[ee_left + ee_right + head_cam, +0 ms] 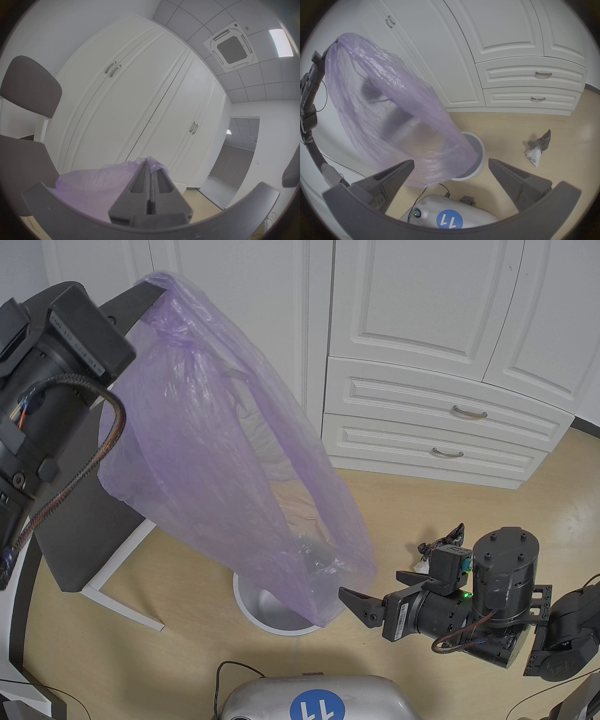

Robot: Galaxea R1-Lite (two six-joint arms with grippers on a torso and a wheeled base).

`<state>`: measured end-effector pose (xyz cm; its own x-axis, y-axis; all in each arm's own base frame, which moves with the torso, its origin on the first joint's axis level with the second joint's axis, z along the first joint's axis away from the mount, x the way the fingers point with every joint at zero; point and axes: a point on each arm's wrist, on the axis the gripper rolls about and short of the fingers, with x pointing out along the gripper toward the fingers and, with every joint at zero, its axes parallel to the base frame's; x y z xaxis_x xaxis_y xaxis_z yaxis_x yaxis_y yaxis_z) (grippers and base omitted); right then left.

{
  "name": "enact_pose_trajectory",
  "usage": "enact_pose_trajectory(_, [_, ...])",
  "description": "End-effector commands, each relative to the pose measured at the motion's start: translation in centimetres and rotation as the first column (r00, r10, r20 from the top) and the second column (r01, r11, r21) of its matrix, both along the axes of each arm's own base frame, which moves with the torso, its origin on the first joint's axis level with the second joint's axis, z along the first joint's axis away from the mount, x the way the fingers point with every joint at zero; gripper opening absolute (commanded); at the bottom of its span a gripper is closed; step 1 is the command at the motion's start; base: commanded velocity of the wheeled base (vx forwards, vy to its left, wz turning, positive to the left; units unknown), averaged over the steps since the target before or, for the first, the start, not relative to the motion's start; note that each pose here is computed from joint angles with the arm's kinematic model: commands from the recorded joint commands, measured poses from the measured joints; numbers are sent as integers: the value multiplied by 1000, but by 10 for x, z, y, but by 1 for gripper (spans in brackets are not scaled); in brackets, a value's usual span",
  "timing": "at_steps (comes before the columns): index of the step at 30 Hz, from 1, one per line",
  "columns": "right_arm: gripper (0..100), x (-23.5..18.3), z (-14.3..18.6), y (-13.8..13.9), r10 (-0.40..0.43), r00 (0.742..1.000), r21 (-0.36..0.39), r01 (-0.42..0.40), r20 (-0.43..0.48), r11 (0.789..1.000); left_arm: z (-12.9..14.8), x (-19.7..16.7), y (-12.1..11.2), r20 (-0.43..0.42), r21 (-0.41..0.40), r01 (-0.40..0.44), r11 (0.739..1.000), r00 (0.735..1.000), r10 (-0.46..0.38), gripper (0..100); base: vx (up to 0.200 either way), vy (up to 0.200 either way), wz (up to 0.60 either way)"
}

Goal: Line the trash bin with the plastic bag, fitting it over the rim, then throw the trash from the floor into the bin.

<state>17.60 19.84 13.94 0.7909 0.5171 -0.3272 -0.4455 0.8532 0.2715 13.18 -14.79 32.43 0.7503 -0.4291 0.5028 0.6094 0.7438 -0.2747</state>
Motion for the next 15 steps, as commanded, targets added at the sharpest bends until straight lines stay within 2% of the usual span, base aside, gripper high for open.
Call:
enact_pose_trajectory(1, [100,4,-10,4,-1,1000,-24,0,-27,1000,1,0,0,3,-4,-5,1000,1000,5,0,0,0,0])
enact_pose_trajectory(5, [100,11,-26,14,-5,997,-31,2,-74,1000,3,-1,2,7,-11,-3,1000,1000,3,0,0,0,0])
enact_pose_trajectory(9, [100,13,-38,23,3,991,-5,-4,-135,1000,4,-1,2,9,-15,-2,1000,1000,2,0,0,0,0])
enact_pose_trajectory(15, [100,25,-54,38,-5,983,79,20,-186,997,6,-2,3,36,-46,-2,999,999,4,0,0,0,0])
